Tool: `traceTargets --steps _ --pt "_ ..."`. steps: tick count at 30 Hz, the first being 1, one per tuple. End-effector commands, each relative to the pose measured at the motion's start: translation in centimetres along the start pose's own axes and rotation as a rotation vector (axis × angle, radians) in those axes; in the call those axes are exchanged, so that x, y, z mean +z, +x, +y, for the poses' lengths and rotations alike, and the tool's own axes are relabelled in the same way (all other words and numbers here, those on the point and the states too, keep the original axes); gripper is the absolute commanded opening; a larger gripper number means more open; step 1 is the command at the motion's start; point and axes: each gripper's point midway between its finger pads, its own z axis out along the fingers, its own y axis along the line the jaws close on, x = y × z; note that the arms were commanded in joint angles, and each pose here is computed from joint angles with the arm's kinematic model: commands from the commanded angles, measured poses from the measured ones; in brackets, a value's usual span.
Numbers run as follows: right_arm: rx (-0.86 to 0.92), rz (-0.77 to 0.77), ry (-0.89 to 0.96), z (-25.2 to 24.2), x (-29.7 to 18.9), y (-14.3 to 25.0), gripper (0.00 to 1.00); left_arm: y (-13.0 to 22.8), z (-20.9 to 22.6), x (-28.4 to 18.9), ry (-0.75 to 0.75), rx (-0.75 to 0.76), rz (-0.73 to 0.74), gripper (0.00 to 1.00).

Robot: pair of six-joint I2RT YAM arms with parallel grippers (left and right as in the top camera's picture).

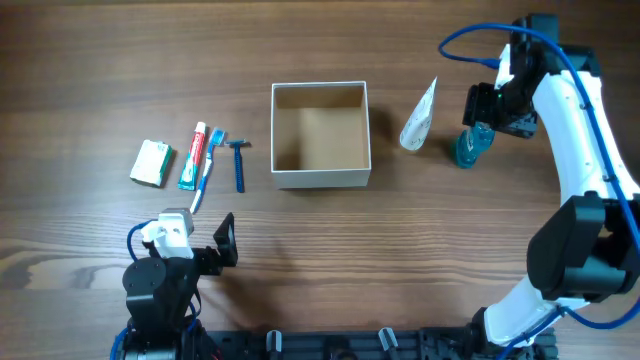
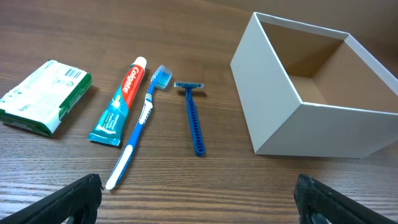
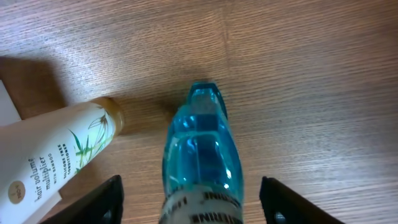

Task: Pack container
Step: 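Reach the right gripper to the blue mouthwash bottle and grasp it, then carry the mouthwash bottle over the box and lower it inside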

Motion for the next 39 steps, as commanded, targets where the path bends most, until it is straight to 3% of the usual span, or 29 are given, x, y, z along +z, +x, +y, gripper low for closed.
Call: traceTargets --steps 1,4,10,14,18,20,25,30,39 --pt "0.012 0.043 -0.021 0.4 1.4 0.4 0.66 0.2 -0.3 0.0 0.02 0.01 0.001 1.0" --pt "0.012 0.051 -0.02 0.4 1.6 0.5 0.65 0.2 -0.3 0.0 0.02 0.01 0.001 1.0" --pt "0.015 0.065 -0.018 0.3 1.9 0.7 0.52 0.2 -0.3 0.0 0.02 0.01 0.001 1.0" --pt "0.016 0.076 -0.016 0.3 1.9 1.0 0.48 0.2 -0.3 0.0 0.02 0.01 0.001 1.0" --pt "0.017 0.087 -0.013 0.2 1.8 1.2 0.37 0.2 -0.3 0.0 0.02 0.01 0.001 1.0" --pt "0.021 0.087 0.011 -0.2 1.8 1.3 0.27 0.2 -0.3 0.0 0.02 0.01 0.001 1.0" --pt "0.023 0.079 0.028 -0.5 1.2 1.4 0.17 0.2 -0.3 0.0 0.02 0.01 0.001 1.0" --pt "0.026 0.008 0.016 -0.3 -2.3 1.6 0.04 0.2 -0.3 0.0 0.02 0.01 0.001 1.0" --pt "-0.018 -0.272 -0.075 3.2 -13.8 4.5 0.04 0.2 -0.3 0.0 0.02 0.01 0.001 1.0"
